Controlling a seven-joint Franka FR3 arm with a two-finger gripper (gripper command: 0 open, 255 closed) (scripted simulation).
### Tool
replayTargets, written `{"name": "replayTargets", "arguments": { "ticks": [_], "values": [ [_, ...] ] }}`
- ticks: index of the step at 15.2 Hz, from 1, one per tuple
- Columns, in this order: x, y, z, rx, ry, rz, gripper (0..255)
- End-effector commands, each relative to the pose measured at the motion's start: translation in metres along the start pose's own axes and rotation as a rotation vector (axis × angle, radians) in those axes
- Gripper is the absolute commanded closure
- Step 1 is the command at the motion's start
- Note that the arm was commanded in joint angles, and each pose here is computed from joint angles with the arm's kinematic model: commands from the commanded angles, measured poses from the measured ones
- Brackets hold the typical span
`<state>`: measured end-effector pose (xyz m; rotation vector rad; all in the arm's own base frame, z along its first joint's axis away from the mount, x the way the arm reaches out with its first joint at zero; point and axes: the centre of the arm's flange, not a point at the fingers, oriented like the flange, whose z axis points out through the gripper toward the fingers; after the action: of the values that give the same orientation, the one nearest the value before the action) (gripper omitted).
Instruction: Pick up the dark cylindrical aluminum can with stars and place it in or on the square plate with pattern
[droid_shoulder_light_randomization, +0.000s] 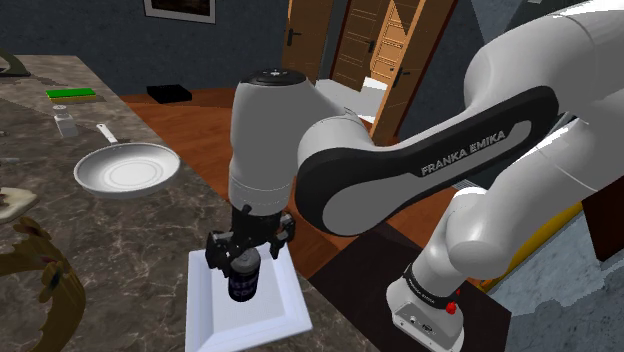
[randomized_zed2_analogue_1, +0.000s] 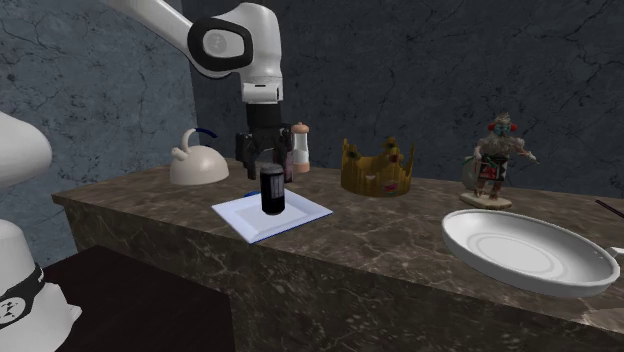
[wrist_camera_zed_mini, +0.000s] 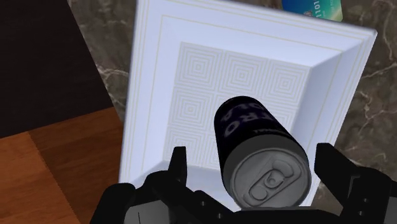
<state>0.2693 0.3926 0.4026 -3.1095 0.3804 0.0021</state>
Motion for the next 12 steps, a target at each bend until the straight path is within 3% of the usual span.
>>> {"name": "replayTargets", "arguments": {
  "ticks": [1,5,12],
  "values": [
    [0.001,-0.001,0.002,-0.001,0.000,0.000,0],
    [0.001,-0.001,-0.048,-0.001,0.000,0.000,0],
    [0.001,-0.001,-0.048,-0.001,0.000,0.000,0]
  ]
}}
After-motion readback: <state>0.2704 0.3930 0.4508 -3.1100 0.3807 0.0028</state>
